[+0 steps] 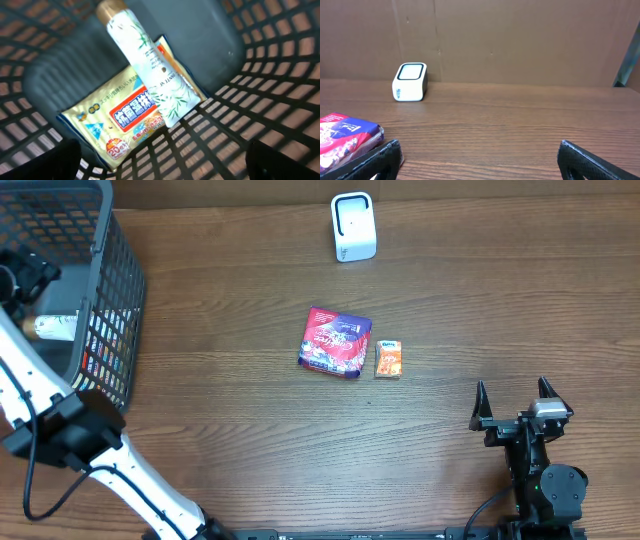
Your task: Scan the item barcode
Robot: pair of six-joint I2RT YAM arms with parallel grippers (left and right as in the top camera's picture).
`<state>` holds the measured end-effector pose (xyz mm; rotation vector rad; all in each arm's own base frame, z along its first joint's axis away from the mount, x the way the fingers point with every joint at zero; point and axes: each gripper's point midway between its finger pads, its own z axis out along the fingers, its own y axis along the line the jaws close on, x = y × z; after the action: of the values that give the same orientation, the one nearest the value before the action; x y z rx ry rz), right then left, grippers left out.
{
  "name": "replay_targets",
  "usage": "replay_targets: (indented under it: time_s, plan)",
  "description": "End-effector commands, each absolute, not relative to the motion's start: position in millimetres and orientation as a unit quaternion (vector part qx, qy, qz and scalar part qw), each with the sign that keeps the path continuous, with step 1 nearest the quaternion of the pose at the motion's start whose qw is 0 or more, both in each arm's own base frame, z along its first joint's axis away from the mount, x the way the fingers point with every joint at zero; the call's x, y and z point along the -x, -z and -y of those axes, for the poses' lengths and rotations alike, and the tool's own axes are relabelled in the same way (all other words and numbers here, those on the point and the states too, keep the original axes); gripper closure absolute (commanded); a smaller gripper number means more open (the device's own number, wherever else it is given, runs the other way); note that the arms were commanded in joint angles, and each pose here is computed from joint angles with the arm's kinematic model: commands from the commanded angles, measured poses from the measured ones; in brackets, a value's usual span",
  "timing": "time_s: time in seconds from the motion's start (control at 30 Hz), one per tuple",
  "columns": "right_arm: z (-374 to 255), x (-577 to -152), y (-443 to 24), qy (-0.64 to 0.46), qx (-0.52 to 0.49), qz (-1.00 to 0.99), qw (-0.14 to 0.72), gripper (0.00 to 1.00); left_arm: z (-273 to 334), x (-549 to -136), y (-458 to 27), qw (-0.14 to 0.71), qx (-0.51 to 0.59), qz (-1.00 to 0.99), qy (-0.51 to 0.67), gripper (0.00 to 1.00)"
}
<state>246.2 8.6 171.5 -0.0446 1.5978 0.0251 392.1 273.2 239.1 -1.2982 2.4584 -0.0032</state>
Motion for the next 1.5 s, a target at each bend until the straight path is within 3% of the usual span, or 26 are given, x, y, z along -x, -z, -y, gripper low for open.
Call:
replay_targets:
  time_s: [0.0,0.43,1.0,1.47]
  plan:
    - [-6,-246,-169,-0.005,0.016,-0.716,0.698,0.0,-278,-398,-207,0.144,0.449,-0.882,-0.012,0.03]
    - [-6,-246,-169,-0.005,0.017,-0.716,0.698,0.0,-281,-411,-139,0.08,0.455,-0.887,-0.004,0.08]
    - [-6,-246,-169,-0.005,0.017,-0.716,0.698,0.0,-261,-428,-72,0.018,0.482,-0.876,-0.017,0.05]
    - [-6,-246,-169,-0.005,0.016,-0.716,0.698,0.0,-285,-433,-67,0.048,0.526,-0.848,-0.053,0.03]
